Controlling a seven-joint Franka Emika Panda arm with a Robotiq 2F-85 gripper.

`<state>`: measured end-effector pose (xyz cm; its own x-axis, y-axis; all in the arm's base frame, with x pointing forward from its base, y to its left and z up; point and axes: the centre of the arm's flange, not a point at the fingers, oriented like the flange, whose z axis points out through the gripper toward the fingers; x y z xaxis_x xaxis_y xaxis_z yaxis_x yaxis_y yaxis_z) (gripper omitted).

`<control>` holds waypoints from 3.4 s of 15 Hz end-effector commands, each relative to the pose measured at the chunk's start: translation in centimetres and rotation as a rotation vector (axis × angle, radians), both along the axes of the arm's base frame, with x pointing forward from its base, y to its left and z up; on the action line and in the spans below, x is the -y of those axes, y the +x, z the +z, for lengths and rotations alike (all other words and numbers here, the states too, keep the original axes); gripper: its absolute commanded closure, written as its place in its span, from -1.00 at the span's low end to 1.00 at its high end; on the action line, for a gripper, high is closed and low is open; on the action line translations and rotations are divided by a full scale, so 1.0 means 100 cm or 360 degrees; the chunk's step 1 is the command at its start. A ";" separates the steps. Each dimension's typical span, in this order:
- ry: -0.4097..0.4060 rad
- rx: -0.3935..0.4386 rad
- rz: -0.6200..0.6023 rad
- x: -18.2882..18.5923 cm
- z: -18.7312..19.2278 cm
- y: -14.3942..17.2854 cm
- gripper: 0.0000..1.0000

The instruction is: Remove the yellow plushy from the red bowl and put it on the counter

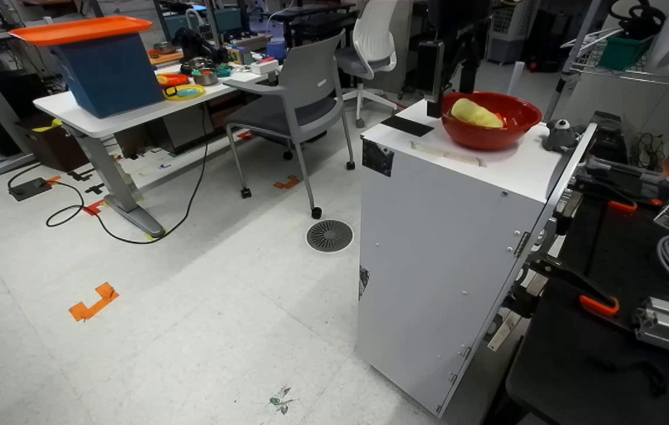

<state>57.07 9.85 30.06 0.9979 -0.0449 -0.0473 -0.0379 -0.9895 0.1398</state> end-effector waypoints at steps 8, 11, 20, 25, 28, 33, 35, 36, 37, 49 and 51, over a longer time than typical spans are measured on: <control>-0.0014 0.0009 -0.0065 -0.005 0.003 -0.011 -1.00; -0.0012 0.0010 -0.0081 -0.004 0.003 -0.010 -1.00; -0.0010 0.0013 -0.0093 -0.003 0.004 -0.009 -0.08; -0.0009 0.0015 -0.0094 -0.003 0.004 -0.008 -0.40; -0.0009 0.0014 -0.0092 -0.003 0.004 -0.009 -0.39; -0.0014 0.0012 -0.0091 -0.003 0.004 -0.010 -1.00; -0.0015 0.0014 -0.0104 0.001 0.007 -0.012 -1.00; -0.0010 0.0020 -0.0113 0.003 0.009 -0.013 -1.00; -0.0006 0.0027 -0.0121 0.006 0.010 -0.015 -1.00; -0.0048 0.0080 -0.0179 0.009 0.022 -0.058 -1.00; -0.0035 0.0084 -0.0216 0.012 0.022 -0.065 -1.00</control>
